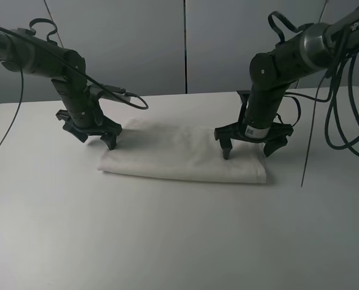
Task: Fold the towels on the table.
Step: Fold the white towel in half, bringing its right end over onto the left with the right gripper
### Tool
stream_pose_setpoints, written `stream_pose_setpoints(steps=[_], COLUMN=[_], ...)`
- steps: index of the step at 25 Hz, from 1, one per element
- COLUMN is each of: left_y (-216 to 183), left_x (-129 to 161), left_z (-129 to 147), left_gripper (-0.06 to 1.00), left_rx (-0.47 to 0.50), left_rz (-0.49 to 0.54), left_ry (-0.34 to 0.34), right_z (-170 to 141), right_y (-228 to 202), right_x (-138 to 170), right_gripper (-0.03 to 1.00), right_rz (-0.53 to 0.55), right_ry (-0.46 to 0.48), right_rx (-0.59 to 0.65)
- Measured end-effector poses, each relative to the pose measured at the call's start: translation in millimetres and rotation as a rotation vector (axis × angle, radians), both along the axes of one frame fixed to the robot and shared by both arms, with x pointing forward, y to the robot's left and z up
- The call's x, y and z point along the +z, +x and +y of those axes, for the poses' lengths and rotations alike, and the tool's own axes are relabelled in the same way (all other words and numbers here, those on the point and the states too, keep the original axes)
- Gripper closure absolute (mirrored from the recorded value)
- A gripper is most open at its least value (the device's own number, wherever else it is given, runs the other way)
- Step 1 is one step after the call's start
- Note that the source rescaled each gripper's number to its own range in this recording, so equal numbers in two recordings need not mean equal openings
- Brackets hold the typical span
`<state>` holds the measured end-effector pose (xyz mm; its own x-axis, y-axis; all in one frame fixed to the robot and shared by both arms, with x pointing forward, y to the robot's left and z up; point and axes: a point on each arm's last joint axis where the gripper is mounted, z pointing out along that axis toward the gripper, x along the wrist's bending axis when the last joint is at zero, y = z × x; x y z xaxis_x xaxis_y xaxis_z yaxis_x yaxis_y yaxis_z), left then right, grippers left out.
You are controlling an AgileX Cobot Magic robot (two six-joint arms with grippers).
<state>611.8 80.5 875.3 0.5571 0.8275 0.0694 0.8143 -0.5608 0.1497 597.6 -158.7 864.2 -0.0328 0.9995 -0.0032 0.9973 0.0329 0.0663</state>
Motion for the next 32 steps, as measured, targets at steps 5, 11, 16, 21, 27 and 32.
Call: stream_pose_setpoints(steps=[5, 11, 16, 21, 27, 32], left_y=[0, 0, 0, 0, -1, -1], left_x=[0, 0, 0, 0, 0, 0], left_z=[0, 0, 0, 0, 0, 0], left_gripper=[-0.05, -0.05, -0.05, -0.05, -0.05, -0.06], left_rx=[-0.008, -0.008, -0.005, -0.005, -0.005, -0.002], left_rz=[0.001, 0.002, 0.004, 0.007, 0.008, 0.012], left_ry=[0.002, 0.003, 0.000, 0.002, 0.003, 0.001], right_z=[0, 3, 9, 9, 9, 10], right_y=[1, 1, 0, 0, 0, -4], right_x=[0, 0, 0, 0, 1, 14], right_gripper=[-0.03, 0.24, 0.92, 0.94, 0.94, 0.94], right_rz=[-0.001, 0.002, -0.001, -0.001, 0.003, 0.023], right_ry=[0.002, 0.027, 0.057, 0.056, 0.055, 0.068], right_rx=[0.017, -0.005, -0.006, 0.013, 0.043, 0.071])
